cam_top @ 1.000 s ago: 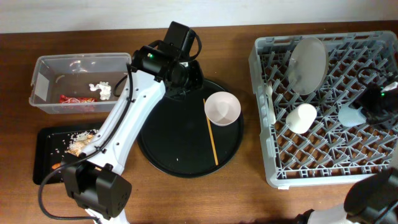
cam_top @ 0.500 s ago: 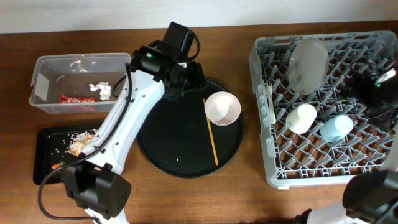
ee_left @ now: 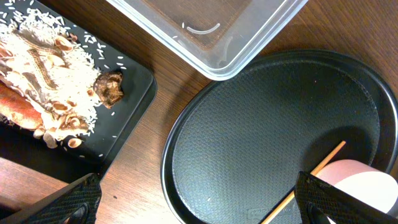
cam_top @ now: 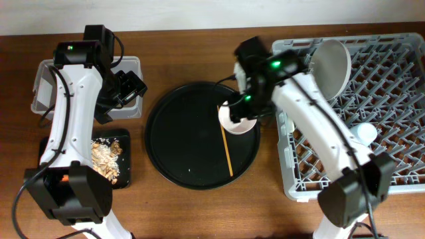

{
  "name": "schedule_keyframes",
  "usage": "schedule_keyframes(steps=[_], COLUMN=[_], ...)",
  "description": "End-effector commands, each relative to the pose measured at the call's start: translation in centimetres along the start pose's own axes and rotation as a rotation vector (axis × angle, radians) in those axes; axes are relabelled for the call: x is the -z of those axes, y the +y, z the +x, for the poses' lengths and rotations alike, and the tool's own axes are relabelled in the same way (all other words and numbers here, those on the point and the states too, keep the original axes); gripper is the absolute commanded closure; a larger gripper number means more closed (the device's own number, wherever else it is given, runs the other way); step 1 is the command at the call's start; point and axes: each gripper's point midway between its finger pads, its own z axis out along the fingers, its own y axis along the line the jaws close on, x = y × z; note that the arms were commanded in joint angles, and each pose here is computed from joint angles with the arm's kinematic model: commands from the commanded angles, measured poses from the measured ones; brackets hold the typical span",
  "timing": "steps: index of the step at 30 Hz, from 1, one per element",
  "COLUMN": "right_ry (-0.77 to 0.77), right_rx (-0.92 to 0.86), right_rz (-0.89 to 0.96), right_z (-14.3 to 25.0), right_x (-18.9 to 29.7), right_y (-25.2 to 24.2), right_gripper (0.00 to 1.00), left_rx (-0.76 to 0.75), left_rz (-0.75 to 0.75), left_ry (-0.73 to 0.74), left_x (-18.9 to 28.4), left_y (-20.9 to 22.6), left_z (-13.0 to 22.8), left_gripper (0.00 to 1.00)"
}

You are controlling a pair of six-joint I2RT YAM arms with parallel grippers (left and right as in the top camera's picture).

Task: Sort waste into correct bins and load items into the dishwasher rack
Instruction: 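Grasp the pink bowl with the right gripper and lift it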

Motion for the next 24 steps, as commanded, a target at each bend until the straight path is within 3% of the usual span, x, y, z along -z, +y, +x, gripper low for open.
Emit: schedule_keyframes(steps=[1, 6, 8, 9, 14, 16, 18, 20, 22, 24], right_ry=[0.026, 0.02, -0.004, 0.0, 0.01, 0.01, 0.009, 0.013, 0.006, -0.008], right_rx=[0.033, 0.023, 0.025, 0.025, 0.026, 0.026, 0.022, 0.021, 0.006, 0.006], right_rz=[0.165, 0.199, 0.232, 0.228, 0.224, 0.224, 0.223, 0.224, 0.223, 0.218], right_z=[-0.7, -3.4, -4.2, -4.3, -4.4, -4.3, -4.3, -4.2, -4.5, -5.0], right_x=[-4.6, -11.8, -13.0, -13.5, -15.1, -15.6, -15.6, -15.5, -14.9, -13.2], right_y=[0.5, 0.7, 0.1, 0.1, 0.1, 0.0, 0.0, 0.0, 0.2, 0.6], right_gripper=[0.37, 0.4, 0.46, 0.53, 0.54, 0.63, 0.65, 0.83, 0.85, 0.96], left_rx=[-0.003, -0.003, -0.003, -0.003, -0.003, -0.003, -0.003, -0.002, -0.003, -0.003], left_rz=[-0.013, -0.012, -0.013, -0.013, -0.012, -0.013, -0.013, -0.013, -0.012, -0.013], left_ry=[-0.008, -0.007, -0.008, -0.008, -0.007, -0.008, -0.008, -0.007, -0.007, -0.008], left_x=[0.0, 0.0, 0.0, 0.0, 0.0, 0.0, 0.0, 0.0, 0.0, 0.0], left_y=[0.3, 0.3, 0.3, 0.3, 0.3, 0.3, 0.3, 0.3, 0.3, 0.3], left_z=[-0.2, -0.2, -0.2, -0.2, -0.2, -0.2, -0.2, -0.2, -0.2, -0.2], left_gripper=[0.01, 0.01, 0.01, 0.01, 0.01, 0.01, 0.01, 0.01, 0.01, 0.01])
